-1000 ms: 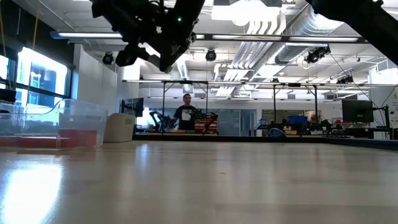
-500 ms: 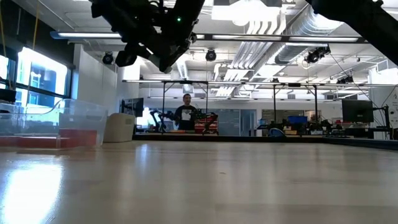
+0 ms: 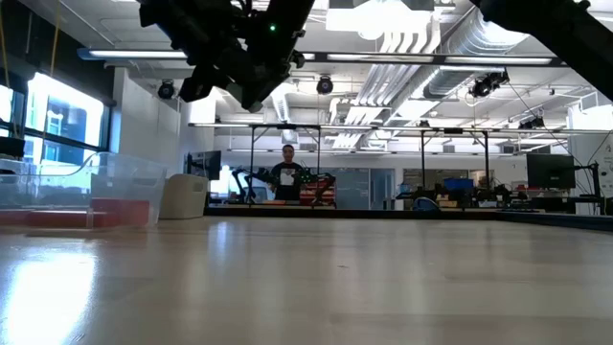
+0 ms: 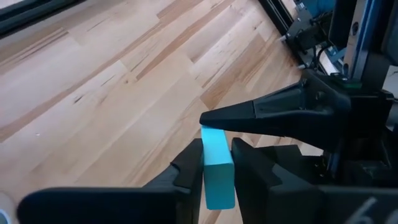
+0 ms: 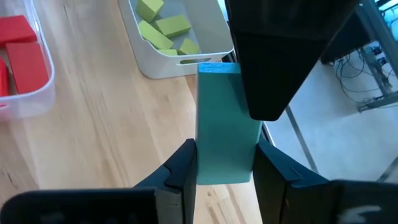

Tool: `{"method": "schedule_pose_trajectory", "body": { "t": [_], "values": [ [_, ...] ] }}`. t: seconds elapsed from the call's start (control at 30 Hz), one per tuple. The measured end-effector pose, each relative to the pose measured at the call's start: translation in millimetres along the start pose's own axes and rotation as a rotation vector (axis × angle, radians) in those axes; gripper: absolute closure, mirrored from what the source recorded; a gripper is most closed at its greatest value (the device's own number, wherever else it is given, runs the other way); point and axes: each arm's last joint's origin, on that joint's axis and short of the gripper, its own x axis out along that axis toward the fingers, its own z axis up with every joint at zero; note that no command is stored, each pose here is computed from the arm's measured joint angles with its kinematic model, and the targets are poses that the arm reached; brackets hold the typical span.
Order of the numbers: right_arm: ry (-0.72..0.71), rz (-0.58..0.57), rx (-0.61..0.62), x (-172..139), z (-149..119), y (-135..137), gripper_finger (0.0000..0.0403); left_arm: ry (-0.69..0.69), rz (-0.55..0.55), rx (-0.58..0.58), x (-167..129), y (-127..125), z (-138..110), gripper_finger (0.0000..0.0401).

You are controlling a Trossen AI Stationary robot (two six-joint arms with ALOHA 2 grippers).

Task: Sort & place blocks by color
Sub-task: Put the light blue block into the white bin

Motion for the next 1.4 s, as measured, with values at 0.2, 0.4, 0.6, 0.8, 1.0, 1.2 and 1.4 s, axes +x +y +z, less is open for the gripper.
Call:
{"method": "schedule_pose_trajectory", "body": {
  "t": [0.2,0.4,0.6,0.8,1.0,1.2,1.4],
  "values": [
    [0.001,-0.003,0.031,3.1,0.0,-4.9,0.031,0.005,0.009,-0.001,0.0,0.5,-0.6,0.0361],
    [-0.004,-0.011,0.022,2.4,0.6,-4.1,0.031,0.023,0.0,-0.009,0.4,0.9,-2.2,0.0307],
    [-0.005,-0.029,0.022,1.5,0.7,-3.5,0.031,0.024,0.0,0.0,0.5,1.0,-2.2,0.0252],
    [-0.007,-0.03,0.027,0.7,1.2,-5.2,0.031,0.021,0.001,-0.015,0.5,1.0,-2.0,0.0236],
    [-0.028,-0.03,0.036,0.6,3.5,-6.2,0.031,0.01,-0.006,-0.01,-0.1,0.4,-1.0,0.0283],
    [-0.026,-0.031,0.035,-1.6,3.6,-7.7,0.031,0.002,-0.004,0.006,0.1,0.2,0.0,0.0369],
    [-0.018,-0.026,0.023,-1.7,2.7,-7.5,0.031,0.002,-0.004,0.035,-1.4,-0.2,-0.8,0.0369]
  ]
}}
